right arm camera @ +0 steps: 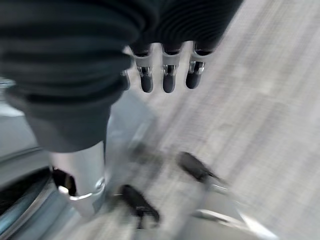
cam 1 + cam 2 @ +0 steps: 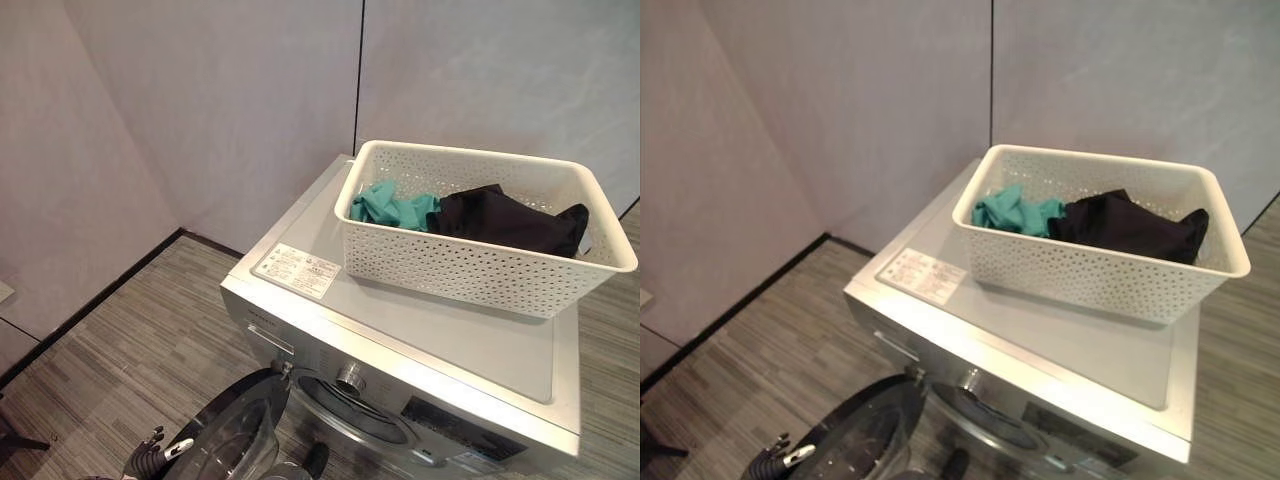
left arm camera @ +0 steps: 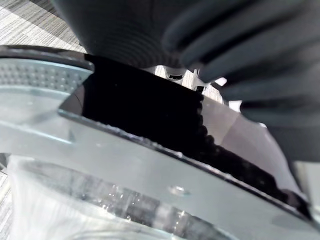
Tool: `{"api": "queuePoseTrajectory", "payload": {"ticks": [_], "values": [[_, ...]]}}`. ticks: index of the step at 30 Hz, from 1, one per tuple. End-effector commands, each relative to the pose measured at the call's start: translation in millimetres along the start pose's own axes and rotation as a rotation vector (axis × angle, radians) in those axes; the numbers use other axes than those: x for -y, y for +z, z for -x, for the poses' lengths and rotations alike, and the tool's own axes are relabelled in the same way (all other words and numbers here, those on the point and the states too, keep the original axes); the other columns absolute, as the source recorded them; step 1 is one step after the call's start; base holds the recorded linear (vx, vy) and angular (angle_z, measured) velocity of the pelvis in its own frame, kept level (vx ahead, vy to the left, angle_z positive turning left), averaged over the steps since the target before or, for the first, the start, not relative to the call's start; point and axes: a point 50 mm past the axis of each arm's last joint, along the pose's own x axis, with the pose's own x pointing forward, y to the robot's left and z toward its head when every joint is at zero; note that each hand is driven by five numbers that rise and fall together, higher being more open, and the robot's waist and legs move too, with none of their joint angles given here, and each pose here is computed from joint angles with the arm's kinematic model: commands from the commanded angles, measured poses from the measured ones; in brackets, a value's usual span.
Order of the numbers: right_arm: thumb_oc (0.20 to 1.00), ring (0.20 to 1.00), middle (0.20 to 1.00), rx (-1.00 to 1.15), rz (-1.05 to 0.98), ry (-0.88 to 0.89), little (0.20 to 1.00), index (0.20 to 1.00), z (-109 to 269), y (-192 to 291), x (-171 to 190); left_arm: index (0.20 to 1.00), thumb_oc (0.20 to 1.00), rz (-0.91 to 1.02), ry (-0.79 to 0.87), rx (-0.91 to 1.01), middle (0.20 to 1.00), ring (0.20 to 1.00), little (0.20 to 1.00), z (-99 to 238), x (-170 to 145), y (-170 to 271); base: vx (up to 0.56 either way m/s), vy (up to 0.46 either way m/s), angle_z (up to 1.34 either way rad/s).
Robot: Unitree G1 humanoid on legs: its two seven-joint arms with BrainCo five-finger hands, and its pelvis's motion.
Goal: Grab the laundry basket,head to the washer,open it,put in the laundry and shut it.
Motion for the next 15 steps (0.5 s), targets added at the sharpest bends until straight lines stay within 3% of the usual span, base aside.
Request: {"api": "queuePoseTrajectory", "payload": {"ticks": [1,15], "values": [[1.000,1.000,1.000,0.103,-0.026,-0.029,1.000,1.000,2,15,11,1.000,1.000,0.078,-0.022,-0.146,1.000,1.000,1.000,-5,43,-13,0.01,0.001,0.03],[1.000,1.000,1.000,0.065,-0.056,-0.017,1.000,1.000,2,1,7,1.000,1.000,0.095,-0.021,-0.153,1.000,1.000,1.000,-4,45,-17,0.00,0.000,0.00]]}}
